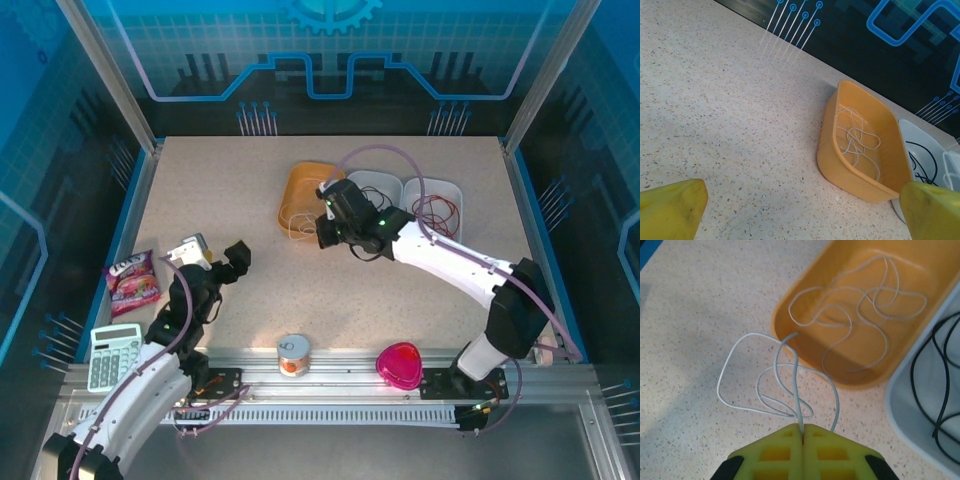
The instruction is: Untangle the cables
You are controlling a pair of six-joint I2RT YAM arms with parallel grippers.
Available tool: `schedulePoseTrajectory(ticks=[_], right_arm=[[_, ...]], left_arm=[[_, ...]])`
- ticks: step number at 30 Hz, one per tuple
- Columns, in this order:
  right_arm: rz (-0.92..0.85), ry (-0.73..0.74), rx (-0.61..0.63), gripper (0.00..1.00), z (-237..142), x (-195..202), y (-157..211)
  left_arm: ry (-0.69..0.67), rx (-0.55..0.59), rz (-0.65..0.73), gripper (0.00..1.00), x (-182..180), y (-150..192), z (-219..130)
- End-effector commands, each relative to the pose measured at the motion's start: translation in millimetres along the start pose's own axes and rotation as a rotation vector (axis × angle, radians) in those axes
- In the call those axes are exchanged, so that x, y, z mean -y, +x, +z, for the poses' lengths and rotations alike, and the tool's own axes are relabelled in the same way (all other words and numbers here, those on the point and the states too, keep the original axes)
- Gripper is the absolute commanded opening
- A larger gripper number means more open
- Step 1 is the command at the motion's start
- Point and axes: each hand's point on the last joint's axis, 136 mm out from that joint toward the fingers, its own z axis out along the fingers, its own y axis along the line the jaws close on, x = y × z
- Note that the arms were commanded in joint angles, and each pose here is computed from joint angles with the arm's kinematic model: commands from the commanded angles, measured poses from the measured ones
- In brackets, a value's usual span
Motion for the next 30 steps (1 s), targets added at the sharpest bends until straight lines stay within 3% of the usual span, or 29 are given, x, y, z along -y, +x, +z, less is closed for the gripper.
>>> schedulePoseTrajectory(ticks=[1,12,27,30], right_arm=[[-0.062,-0.004,0.012,0.00,-0.2,-8.4,-19.1],[-0.061,0.057,0.016,0.00,34.0,6.7,-69.4],[-0.014,0.213,-0.094,0.00,110.6,60.3,-73.9],[-0.006,0.220,-0.109,0.08,117.7,66.5,-71.0]], left_arm=[[-0.002,-0.001,-0.013,0.99,-3.5,3.5,-0.7],[0.006,-0.043,-0.040,0.99,-4.5,14.3,-0.9],[0.005,-0.049,-0.025,0.99,-4.5,14.8,-0.9],[0.000,-0.055,-0.021,0.99,-5.6,16.4,-1.0]])
